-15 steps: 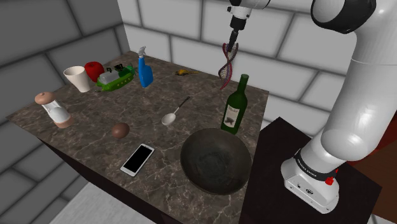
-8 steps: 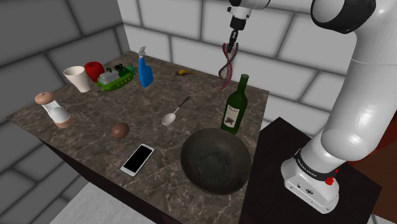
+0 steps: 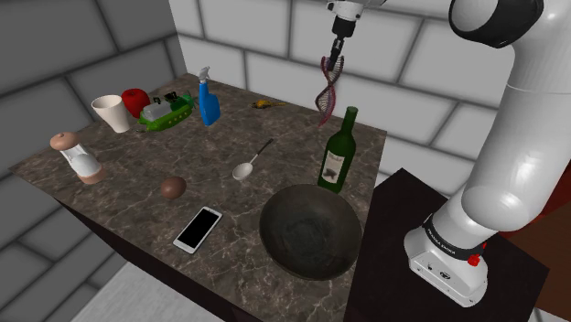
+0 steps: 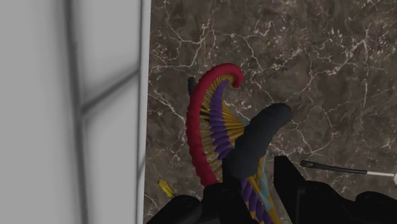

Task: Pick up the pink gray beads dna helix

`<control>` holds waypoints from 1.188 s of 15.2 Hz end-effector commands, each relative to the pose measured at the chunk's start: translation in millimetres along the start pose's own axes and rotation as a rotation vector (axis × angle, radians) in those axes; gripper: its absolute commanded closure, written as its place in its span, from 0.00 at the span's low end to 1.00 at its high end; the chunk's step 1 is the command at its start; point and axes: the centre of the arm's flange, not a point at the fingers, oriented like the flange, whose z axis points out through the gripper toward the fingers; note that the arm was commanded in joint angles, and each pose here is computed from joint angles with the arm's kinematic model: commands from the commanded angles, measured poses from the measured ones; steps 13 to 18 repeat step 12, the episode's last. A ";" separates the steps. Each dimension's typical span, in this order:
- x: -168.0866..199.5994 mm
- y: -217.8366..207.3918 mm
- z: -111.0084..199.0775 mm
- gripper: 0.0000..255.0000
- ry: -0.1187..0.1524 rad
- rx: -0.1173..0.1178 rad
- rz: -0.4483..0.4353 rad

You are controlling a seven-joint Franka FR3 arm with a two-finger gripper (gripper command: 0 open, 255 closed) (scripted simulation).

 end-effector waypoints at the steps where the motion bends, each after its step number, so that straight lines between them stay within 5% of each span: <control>1: 1.0 -1.0 -10.5 1.00 0.000 0.000 0.000; 10: 6.6 -4.6 -57.6 1.00 0.000 0.000 0.000; 18: 6.6 -4.7 -58.4 1.00 0.000 0.000 0.000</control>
